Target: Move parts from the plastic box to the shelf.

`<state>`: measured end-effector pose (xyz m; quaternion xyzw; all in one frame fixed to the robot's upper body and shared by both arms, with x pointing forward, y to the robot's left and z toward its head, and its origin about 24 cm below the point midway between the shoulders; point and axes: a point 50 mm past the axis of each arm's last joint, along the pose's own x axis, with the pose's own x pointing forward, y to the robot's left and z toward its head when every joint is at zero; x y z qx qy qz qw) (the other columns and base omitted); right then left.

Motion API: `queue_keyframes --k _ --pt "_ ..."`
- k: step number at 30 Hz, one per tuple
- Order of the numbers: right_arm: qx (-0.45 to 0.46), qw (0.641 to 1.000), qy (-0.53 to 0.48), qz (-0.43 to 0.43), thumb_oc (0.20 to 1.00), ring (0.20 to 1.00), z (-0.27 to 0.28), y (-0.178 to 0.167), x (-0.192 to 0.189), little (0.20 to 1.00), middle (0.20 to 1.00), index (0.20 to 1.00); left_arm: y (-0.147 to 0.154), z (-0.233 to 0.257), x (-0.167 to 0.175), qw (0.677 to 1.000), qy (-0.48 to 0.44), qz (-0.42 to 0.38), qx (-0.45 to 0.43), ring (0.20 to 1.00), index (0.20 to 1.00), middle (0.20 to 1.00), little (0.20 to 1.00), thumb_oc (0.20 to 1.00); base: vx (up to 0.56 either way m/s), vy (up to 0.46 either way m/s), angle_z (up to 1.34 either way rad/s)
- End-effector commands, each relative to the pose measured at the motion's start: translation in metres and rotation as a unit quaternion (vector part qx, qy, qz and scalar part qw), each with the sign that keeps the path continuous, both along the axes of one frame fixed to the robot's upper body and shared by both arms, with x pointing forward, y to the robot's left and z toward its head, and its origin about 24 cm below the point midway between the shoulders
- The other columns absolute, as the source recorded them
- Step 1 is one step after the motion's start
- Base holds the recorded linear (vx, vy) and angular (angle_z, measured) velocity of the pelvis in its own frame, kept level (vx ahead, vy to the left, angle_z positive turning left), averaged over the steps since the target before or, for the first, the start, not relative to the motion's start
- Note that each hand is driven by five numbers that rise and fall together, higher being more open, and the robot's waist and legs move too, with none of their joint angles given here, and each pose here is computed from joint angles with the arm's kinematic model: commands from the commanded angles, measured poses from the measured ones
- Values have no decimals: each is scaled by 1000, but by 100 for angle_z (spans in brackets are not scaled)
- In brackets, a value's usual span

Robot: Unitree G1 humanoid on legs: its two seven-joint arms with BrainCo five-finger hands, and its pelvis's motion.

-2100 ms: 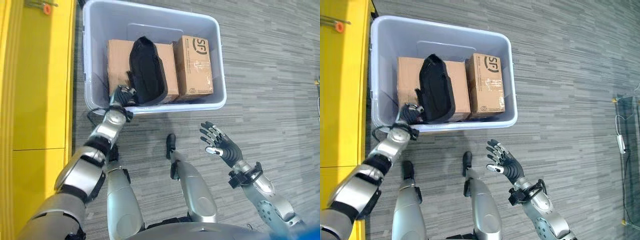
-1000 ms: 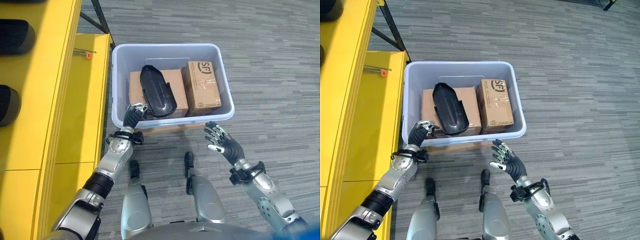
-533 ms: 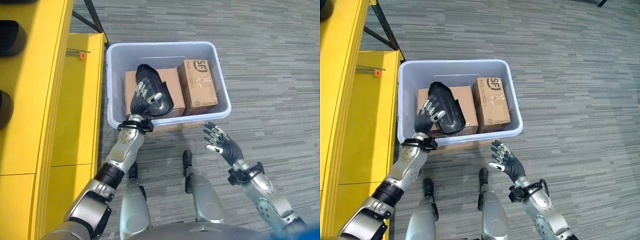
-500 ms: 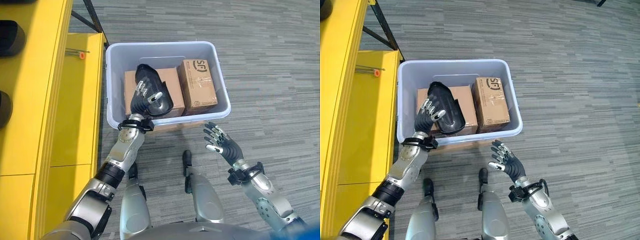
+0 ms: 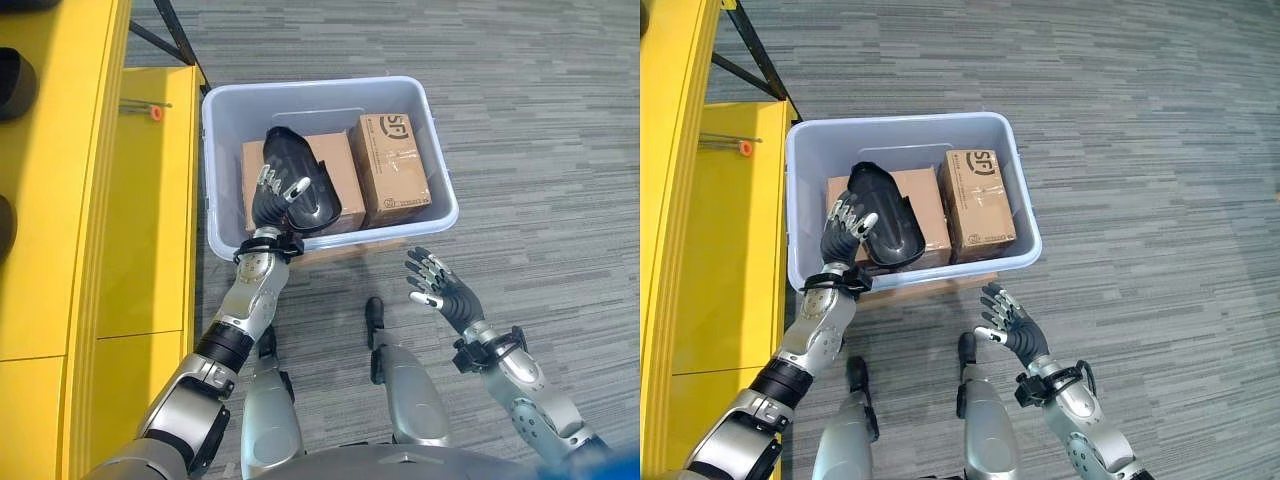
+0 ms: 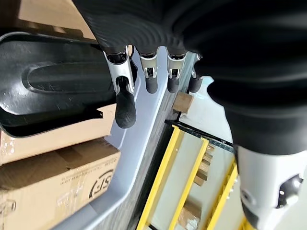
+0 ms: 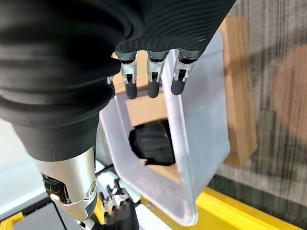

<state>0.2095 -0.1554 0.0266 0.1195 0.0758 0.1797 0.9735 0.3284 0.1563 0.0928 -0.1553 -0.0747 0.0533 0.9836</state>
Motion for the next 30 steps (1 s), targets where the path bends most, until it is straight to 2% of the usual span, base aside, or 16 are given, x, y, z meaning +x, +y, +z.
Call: queue_keyframes --k 1,11,17,30 --pt "34 997 -64 1 1000 1000 26 5 6 1000 1000 1000 10 28 9 997 -64 40 16 1000 1000 1000 1000 1000 0 0 0" --pt "38 998 -55 -2 1000 1000 23 6 6 1000 1000 1000 26 17 22 993 -16 110 28 1000 1000 1000 1000 1000 -1 0 0" --pt "40 998 -55 -4 1000 1000 24 6 7 1000 1000 1000 58 14 36 979 34 194 56 1000 1000 1000 1000 1000 -3 0 -1" --pt "34 997 -62 6 1000 1000 27 1 5 1000 1000 1000 83 23 45 964 62 233 113 1000 1000 1000 1000 1000 0 0 0"
